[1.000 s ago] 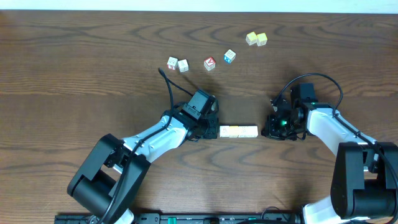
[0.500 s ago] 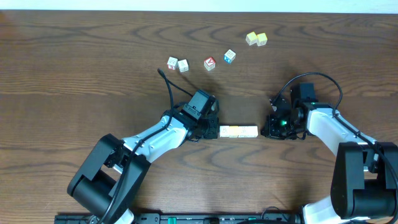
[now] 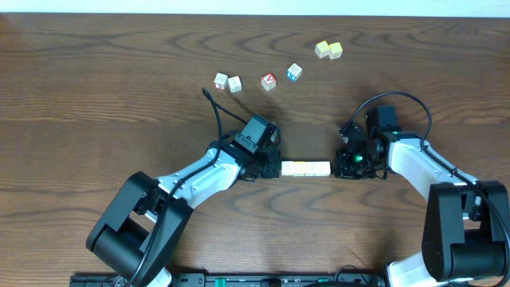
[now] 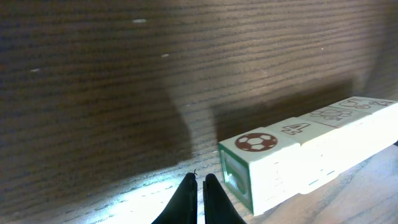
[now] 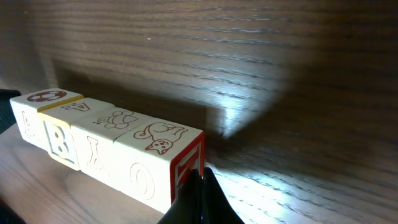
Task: Lift 4 blocks
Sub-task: 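Press both grippers inward against the row's ends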
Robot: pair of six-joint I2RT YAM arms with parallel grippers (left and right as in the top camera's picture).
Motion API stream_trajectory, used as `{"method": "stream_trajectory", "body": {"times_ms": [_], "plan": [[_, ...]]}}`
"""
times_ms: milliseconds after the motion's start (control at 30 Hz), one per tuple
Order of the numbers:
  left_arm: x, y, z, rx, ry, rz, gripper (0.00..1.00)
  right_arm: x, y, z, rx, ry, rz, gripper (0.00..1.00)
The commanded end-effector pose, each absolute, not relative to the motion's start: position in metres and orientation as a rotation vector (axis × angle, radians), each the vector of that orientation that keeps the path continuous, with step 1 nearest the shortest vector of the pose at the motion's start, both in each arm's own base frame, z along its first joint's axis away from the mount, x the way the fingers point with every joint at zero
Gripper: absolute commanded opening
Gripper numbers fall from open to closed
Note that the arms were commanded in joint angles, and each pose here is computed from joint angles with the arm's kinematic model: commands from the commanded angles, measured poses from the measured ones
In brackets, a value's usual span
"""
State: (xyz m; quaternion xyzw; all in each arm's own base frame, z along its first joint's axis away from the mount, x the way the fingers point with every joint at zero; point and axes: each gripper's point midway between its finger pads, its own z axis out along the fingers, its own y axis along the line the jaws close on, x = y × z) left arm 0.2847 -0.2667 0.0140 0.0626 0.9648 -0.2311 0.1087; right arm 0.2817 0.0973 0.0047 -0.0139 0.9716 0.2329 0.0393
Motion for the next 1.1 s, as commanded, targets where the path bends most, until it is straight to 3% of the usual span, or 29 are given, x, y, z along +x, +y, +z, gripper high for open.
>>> {"method": "stream_trajectory", "body": {"times_ms": [0,1067], "plan": [[0.2856,-0.2721,0.0145,0.177,2.843,-0.701,0.07,0.2791,0.1035,0.0038,-0.092,2.974,0.737,0.01],[0.2793,-0.2788,0.0129,0.220,2.835,-0.661,0.07,0.2824,0.1023,0.0074,-0.093,2.977,0.720,0.01]]}}
